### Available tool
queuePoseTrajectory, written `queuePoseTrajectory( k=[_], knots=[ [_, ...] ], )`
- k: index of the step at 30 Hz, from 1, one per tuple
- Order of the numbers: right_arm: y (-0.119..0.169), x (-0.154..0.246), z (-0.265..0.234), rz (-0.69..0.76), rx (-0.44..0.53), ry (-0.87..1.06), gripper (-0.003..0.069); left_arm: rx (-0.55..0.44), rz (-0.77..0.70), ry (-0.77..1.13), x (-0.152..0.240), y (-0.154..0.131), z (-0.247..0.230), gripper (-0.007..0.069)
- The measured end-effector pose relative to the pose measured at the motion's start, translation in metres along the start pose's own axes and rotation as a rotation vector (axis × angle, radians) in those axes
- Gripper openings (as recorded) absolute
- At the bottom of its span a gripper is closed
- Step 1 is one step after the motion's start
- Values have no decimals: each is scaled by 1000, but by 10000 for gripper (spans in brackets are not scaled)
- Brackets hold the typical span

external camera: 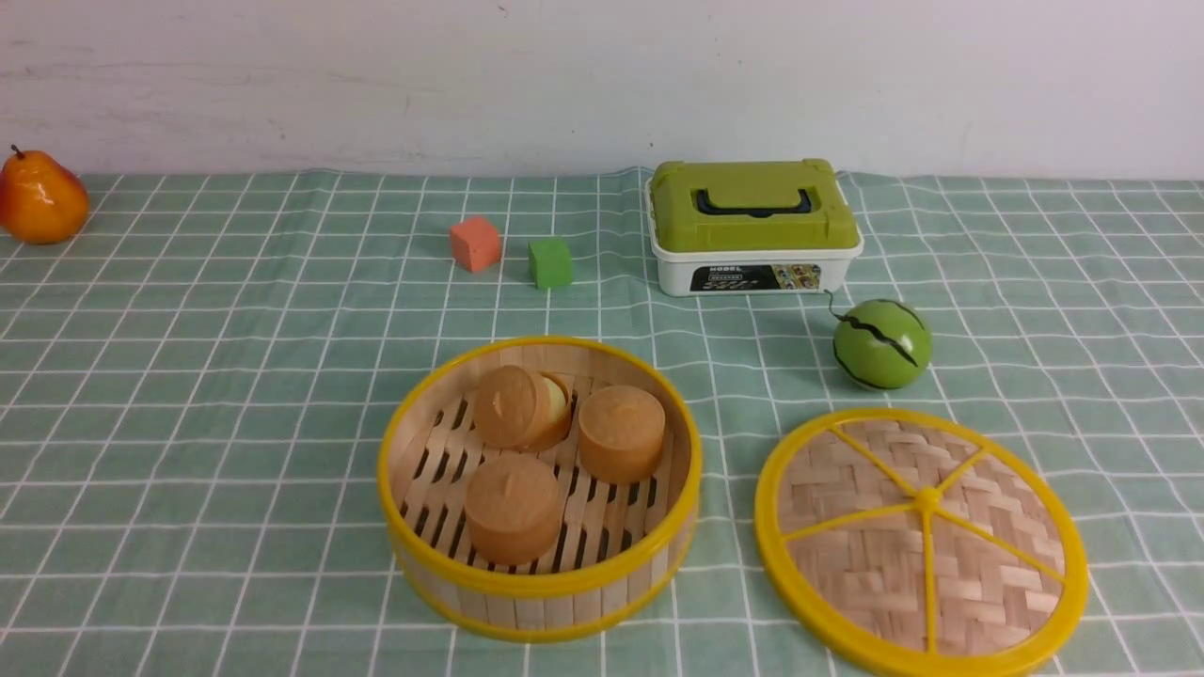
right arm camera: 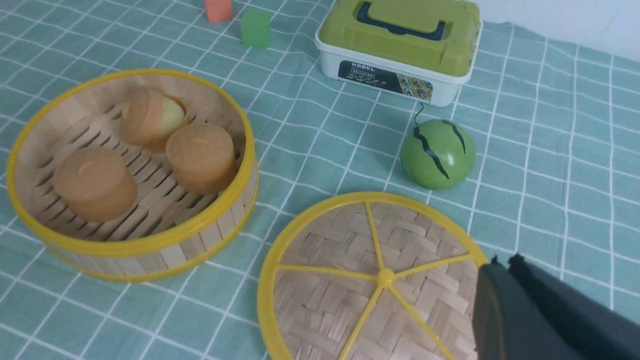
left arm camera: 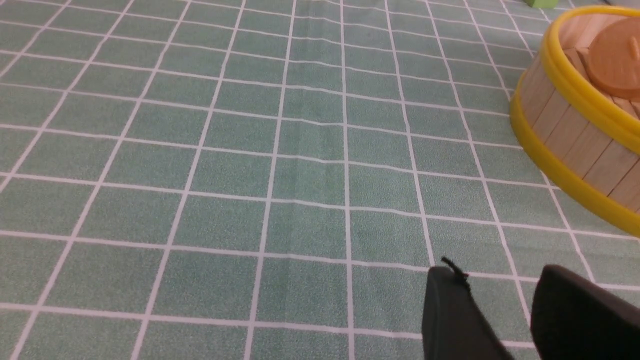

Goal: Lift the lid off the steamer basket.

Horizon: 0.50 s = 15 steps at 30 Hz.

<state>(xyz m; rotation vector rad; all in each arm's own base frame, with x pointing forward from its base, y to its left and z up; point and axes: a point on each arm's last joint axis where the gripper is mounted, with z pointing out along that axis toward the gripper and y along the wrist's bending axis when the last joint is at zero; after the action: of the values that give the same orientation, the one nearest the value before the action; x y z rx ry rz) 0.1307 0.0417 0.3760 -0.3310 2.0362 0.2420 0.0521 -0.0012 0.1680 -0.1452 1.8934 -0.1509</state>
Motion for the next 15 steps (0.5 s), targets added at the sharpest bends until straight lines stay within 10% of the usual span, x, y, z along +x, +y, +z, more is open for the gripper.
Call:
queuePoseTrajectory(
  k=[15],
  knots=[
    [1,23,-17,-13,14,-25,-18,0,0,0,0,0,0,239]
  ],
)
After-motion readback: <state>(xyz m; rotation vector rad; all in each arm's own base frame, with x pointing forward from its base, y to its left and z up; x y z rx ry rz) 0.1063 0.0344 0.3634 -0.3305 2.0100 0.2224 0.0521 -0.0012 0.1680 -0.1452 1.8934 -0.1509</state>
